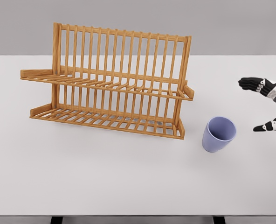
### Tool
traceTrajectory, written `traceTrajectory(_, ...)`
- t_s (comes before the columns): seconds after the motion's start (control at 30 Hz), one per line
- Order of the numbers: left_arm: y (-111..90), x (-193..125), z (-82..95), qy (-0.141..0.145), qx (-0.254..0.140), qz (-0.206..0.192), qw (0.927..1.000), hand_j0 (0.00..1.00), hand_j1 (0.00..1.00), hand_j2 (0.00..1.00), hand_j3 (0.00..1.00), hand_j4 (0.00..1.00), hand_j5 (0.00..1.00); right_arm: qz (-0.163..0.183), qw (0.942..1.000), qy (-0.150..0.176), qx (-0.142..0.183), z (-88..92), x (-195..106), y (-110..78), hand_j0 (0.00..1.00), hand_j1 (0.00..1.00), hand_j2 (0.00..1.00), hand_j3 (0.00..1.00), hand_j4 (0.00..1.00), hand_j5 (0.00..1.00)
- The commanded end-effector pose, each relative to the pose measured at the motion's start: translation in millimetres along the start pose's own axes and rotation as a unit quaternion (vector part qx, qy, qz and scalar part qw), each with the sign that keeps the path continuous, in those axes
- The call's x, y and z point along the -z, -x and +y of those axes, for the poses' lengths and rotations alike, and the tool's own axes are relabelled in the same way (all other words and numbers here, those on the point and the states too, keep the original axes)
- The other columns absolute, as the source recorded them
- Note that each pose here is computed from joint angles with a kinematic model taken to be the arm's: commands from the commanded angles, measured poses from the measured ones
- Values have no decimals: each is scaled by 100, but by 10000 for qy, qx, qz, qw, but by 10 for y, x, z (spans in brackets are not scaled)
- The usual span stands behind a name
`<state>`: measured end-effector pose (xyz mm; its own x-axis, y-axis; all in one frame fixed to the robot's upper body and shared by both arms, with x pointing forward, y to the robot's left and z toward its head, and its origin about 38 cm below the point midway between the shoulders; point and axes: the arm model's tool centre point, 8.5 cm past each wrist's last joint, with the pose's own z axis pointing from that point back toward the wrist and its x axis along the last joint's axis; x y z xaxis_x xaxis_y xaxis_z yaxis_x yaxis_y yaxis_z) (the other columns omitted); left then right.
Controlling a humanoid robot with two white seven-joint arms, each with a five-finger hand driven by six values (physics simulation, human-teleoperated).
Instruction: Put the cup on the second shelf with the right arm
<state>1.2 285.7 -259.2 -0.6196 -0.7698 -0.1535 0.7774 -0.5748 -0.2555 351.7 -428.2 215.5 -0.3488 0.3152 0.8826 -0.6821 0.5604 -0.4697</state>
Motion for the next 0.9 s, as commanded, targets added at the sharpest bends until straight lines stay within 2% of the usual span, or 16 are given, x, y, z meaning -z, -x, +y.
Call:
traceTrajectory(0.0,0,0,-1,3,2,2,10000,100,100,100,100,100,100,-75,9997,176,169,-42,-21,4,100,100,100,100,100,100)
traceTrajectory(0.13,0,0,-1,3,2,2,10000,100,100,100,100,100,100,38,9994,158,306,46,-74,99,100,100,100,100,100,100)
traceTrajectory(0.2,0,0,-1,3,2,2,10000,100,100,100,100,100,100,-11,9986,223,476,140,-35,210,100,100,100,100,100,100)
traceTrajectory(0.3,0,0,-1,3,2,2,10000,100,100,100,100,100,100,17,9985,240,493,144,-49,232,100,100,100,100,100,100)
traceTrajectory(0.77,0,0,-1,3,2,2,10000,100,100,100,100,100,100,208,9959,165,862,432,-140,441,100,100,100,100,100,100)
traceTrajectory(0.87,0,0,-1,3,2,2,10000,100,100,100,100,100,100,140,9943,294,1011,505,-89,550,100,100,100,100,100,100)
